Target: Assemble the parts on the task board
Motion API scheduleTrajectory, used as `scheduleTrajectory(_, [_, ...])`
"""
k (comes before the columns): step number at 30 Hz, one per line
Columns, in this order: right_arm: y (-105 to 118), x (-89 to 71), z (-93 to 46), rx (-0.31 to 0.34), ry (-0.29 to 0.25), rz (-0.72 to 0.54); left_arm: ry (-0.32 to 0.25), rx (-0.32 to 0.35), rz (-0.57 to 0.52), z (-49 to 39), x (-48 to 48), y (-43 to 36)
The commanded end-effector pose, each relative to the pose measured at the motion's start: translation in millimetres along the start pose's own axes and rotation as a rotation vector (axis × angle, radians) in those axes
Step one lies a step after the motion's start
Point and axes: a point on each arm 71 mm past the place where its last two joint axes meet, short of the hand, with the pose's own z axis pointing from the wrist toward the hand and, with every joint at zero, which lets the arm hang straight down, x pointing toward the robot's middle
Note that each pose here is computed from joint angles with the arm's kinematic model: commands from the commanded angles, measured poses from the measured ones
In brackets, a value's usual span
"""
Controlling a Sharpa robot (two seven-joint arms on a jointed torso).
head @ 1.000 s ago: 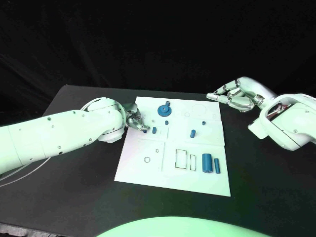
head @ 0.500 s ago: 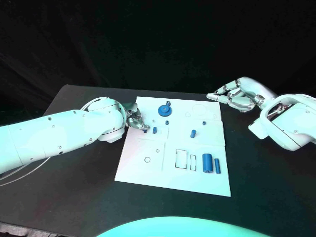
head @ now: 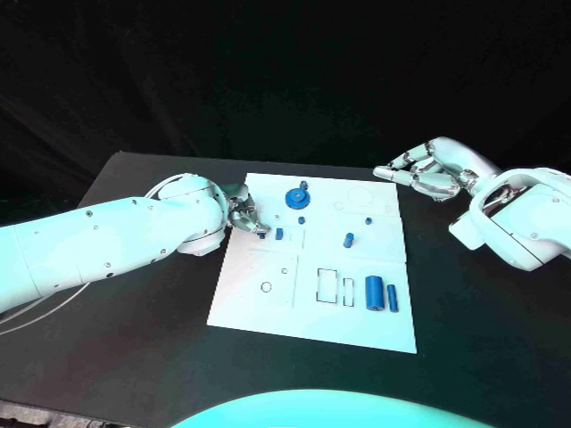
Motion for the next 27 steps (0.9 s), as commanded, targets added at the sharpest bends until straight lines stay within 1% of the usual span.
scheduleTrajectory(1, [0.7,0.1,0.0,-0.008,-0.001,-0.002,0.009,0.006,0.014,-0.4,0.7,-2.9])
scheduleTrajectory(27, [0.2,-0.2,-0.2,-0.008,-0.002,-0.003,0.023,0.009,0.017,-0.4,2.1,-3.6])
